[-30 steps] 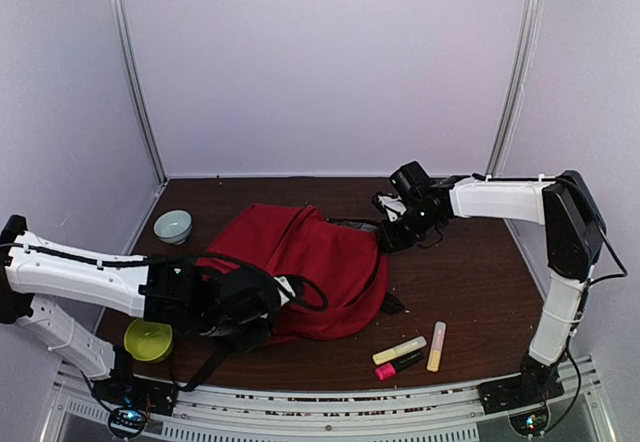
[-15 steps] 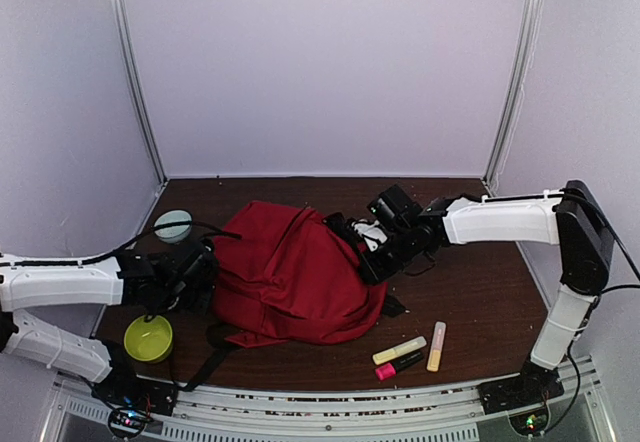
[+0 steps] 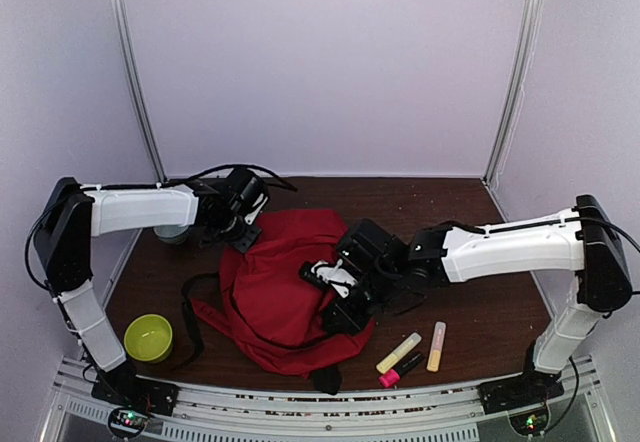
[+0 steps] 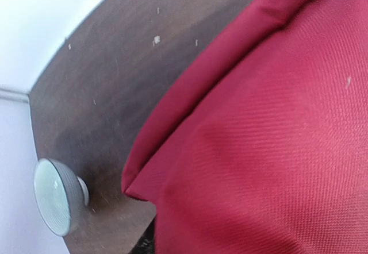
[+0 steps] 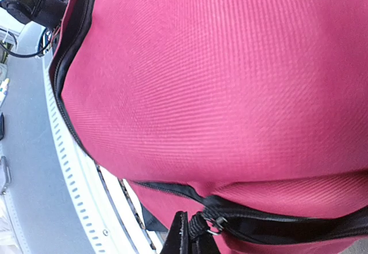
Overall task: Pack the student bag
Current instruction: Rotate the student bag at the center of the board, then hold the largest pocket of the student bag.
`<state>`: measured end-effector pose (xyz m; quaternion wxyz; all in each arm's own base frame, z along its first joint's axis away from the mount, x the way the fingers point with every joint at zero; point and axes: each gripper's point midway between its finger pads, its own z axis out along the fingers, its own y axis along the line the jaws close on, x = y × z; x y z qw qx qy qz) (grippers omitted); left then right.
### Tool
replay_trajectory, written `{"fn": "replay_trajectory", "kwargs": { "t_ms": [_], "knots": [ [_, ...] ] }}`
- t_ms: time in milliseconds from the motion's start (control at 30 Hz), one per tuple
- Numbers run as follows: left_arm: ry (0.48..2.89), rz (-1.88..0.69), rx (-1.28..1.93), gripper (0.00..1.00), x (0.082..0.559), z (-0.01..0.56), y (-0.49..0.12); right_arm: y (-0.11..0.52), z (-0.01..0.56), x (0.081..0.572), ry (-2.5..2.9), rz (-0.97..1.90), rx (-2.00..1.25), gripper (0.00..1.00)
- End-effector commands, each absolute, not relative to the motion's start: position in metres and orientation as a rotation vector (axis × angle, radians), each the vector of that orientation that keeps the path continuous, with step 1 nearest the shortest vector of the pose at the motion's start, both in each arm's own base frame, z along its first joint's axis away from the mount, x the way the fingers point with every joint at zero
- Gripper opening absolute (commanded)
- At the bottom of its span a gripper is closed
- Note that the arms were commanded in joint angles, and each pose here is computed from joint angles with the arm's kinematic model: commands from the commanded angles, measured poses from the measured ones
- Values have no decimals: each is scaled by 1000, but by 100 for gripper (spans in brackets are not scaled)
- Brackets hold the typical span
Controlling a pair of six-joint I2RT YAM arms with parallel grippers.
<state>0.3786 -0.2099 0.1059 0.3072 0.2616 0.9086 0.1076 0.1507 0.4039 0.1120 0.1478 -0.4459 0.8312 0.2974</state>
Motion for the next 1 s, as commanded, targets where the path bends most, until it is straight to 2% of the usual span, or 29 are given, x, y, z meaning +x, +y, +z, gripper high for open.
{"fn": "replay_trajectory", "kwargs": {
  "t_ms": [0, 100, 167, 267, 367, 500, 633, 767, 967],
  "knots": [
    [2223, 217, 778, 33, 409, 173, -231, 429, 140, 161, 2337, 940, -1231, 0],
    [2092, 89, 754, 44, 403, 227, -242, 426, 141, 165, 2361, 913, -1239, 0],
    [1976, -11, 748, 49, 383, 260, -249, 418, 143, 167, 2373, 908, -1222, 0],
    [1755, -88, 819, 50, 328, 292, -262, 400, 136, 169, 2452, 895, -1184, 0],
    [1555, -53, 985, 43, 261, 293, -276, 377, 121, 165, 2544, 864, -1167, 0],
    [1466, -207, 1281, 39, 174, 250, -317, 357, 115, 154, 2631, 865, -1155, 0],
    [1369, -176, 1627, 45, 103, 196, -352, 338, 111, 139, 2721, 838, -1185, 0],
    [1373, -71, 1869, 52, 84, 145, -368, 324, 100, 128, 2788, 825, -1200, 0],
    [1358, 221, 1901, 56, 110, 114, -362, 323, 107, 130, 2778, 858, -1165, 0]
  ]
}}
